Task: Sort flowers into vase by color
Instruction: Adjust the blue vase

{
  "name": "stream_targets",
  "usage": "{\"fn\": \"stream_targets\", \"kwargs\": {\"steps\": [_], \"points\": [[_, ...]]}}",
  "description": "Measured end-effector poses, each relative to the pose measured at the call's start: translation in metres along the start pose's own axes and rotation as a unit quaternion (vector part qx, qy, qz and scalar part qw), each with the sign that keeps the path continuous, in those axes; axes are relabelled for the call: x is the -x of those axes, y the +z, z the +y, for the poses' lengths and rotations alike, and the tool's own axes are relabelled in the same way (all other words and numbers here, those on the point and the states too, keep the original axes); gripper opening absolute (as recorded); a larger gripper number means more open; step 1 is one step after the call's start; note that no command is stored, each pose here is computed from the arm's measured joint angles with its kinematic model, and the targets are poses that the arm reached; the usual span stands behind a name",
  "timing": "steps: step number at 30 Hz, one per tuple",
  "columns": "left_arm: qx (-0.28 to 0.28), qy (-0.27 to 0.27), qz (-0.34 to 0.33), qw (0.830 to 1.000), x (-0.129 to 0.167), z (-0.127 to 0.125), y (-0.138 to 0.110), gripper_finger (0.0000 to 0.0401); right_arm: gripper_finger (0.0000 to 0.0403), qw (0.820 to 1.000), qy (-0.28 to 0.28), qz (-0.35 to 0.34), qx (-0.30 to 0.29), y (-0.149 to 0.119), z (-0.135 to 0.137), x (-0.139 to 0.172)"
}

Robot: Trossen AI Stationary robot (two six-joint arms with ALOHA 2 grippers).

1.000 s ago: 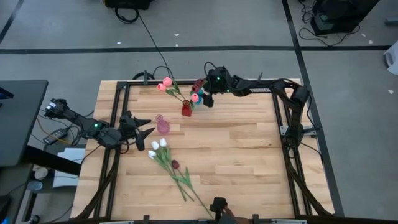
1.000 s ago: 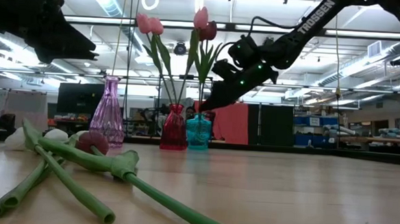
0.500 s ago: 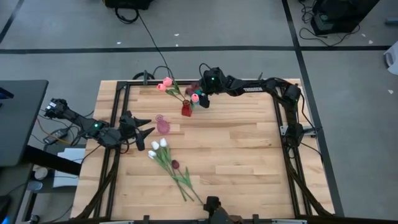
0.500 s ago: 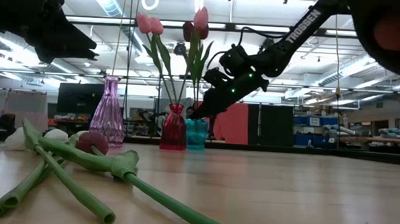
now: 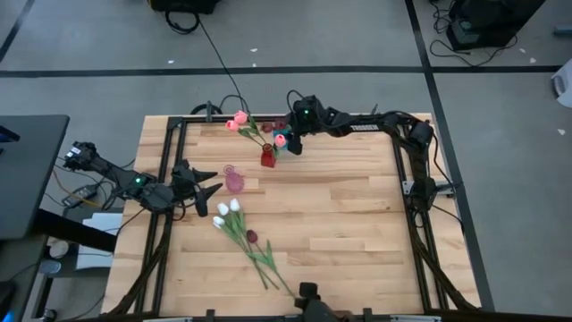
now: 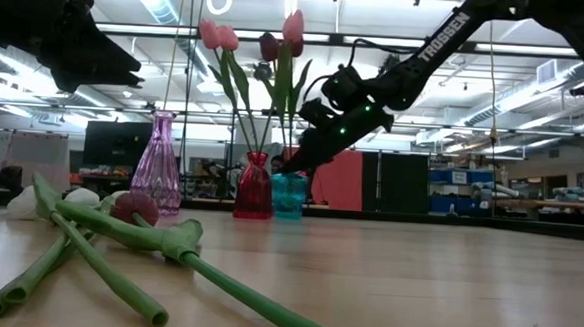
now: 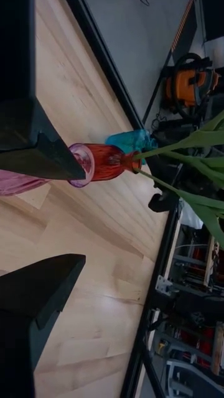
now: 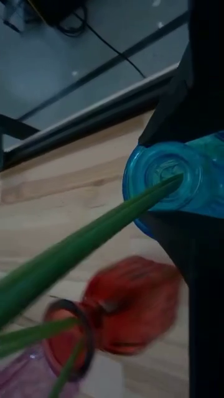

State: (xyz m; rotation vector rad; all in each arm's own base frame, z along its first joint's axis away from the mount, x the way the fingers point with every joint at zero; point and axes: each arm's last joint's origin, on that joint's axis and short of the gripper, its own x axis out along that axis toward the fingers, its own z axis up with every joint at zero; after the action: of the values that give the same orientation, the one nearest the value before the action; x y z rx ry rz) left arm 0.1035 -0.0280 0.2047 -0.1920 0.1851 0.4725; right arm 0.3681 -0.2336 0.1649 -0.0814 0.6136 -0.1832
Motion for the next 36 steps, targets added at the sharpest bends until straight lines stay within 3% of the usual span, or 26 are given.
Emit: {"fn": "stream_targets", "kwargs": {"steps": [8, 16, 23, 28, 32, 36], "points": [[0.002, 0.000, 0.001, 1.000, 0.000, 0.000, 0.000, 0.0211, 0.0172, 0.996, 0.038, 0.076, -0.021, 0.010, 0.007, 0.042], [0.004, 0.001, 0.001, 1.000, 0.000, 0.000, -0.001, 0.0211, 0.0170, 0.985, 0.116, 0.123, -0.033, 0.019, 0.051, 0.080], [0.009, 0.000, 0.001, 1.000, 0.000, 0.000, -0.001, 0.0211, 0.0170, 0.995, 0.077, 0.057, -0.038, 0.014, 0.078, 0.111], [0.020, -0.001, -0.001, 1.000, 0.000, 0.000, 0.000, 0.0211, 0.0169, 0.998, -0.002, -0.018, -0.055, 0.001, 0.076, 0.132], [0.037, 0.000, -0.001, 0.999, 0.000, 0.000, 0.000, 0.0211, 0.0170, 0.995, -0.047, -0.016, -0.083, -0.013, 0.073, 0.139], [0.039, -0.001, -0.001, 0.999, 0.000, 0.000, 0.000, 0.0211, 0.0170, 0.994, -0.051, 0.010, -0.095, -0.024, 0.081, 0.147]]}}
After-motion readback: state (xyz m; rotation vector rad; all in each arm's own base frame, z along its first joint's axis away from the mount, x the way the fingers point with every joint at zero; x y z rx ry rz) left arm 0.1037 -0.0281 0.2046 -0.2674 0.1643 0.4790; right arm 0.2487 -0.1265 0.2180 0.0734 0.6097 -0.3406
